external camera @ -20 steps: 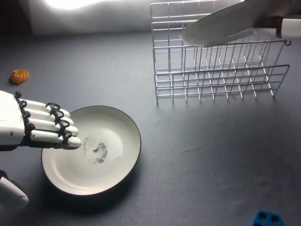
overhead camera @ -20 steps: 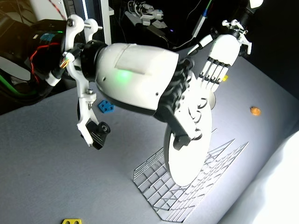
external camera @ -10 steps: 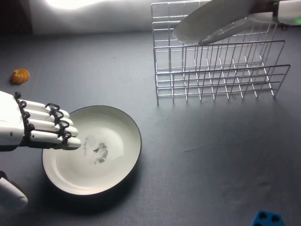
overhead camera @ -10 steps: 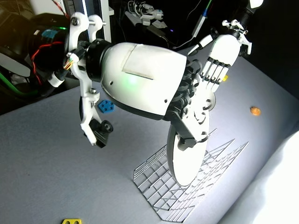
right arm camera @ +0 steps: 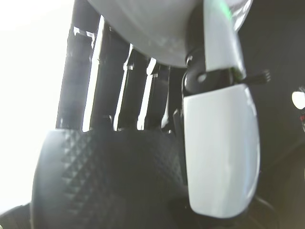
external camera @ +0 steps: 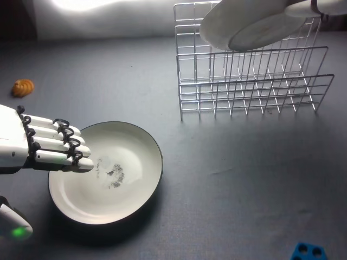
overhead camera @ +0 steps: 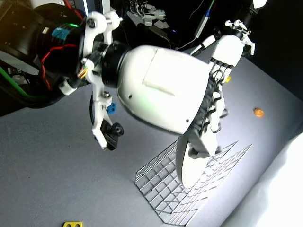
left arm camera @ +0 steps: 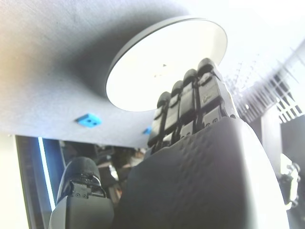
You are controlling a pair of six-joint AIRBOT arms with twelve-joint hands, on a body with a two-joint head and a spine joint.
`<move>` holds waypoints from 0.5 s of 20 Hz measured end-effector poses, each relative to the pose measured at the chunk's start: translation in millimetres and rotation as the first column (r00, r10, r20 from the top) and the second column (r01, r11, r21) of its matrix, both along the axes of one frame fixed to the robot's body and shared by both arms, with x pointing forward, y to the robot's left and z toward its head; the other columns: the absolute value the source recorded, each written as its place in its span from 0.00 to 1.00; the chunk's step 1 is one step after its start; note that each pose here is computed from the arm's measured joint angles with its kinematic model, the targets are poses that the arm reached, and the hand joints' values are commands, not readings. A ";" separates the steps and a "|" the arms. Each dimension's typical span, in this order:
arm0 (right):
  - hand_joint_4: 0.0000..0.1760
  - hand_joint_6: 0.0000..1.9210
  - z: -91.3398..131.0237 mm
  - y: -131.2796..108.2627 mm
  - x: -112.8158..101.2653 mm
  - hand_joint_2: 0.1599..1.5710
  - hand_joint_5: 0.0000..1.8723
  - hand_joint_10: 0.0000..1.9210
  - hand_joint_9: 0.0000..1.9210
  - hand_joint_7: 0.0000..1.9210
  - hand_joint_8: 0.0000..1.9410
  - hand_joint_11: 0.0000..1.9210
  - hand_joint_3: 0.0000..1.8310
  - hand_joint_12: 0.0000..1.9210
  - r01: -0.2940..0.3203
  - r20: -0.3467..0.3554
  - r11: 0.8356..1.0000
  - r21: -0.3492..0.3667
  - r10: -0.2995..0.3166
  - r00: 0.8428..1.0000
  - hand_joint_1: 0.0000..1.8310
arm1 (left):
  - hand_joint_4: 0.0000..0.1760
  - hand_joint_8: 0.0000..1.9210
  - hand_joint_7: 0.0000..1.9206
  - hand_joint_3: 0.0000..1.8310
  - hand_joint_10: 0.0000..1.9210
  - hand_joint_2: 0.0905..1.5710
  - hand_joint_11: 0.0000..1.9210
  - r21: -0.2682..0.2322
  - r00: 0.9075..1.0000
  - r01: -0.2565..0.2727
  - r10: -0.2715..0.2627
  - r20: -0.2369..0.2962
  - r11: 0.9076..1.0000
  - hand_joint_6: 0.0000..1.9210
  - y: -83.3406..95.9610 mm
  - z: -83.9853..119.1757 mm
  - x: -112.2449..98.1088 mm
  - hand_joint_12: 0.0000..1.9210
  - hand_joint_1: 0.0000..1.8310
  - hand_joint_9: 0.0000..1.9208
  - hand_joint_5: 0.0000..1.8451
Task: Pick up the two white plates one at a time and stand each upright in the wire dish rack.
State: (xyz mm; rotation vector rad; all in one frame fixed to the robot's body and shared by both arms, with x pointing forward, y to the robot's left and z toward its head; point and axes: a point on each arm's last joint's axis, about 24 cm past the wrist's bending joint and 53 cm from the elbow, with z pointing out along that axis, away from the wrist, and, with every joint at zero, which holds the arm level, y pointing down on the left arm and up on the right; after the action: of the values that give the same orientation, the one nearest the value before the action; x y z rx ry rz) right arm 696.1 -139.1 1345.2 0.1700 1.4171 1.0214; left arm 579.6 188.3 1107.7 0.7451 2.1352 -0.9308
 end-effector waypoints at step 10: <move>0.15 0.53 -4.2 0.9 22.1 0.67 0.52 0.00 0.65 0.54 0.46 0.44 0.00 0.44 -0.031 -0.111 0.999 0.017 0.033 0.993 0.67 | 0.00 0.00 0.00 0.00 0.00 0.66 0.00 0.000 1.000 0.003 -0.003 -0.001 1.000 0.00 -1.0 -0.2 -1.1 0.00 0.00 0.00 0.00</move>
State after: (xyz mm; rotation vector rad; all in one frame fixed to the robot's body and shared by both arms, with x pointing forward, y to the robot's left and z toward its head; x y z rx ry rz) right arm 718.2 -138.2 1340.9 0.2190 1.5174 1.0627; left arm 578.5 187.3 1107.4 0.7482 2.1355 -0.9326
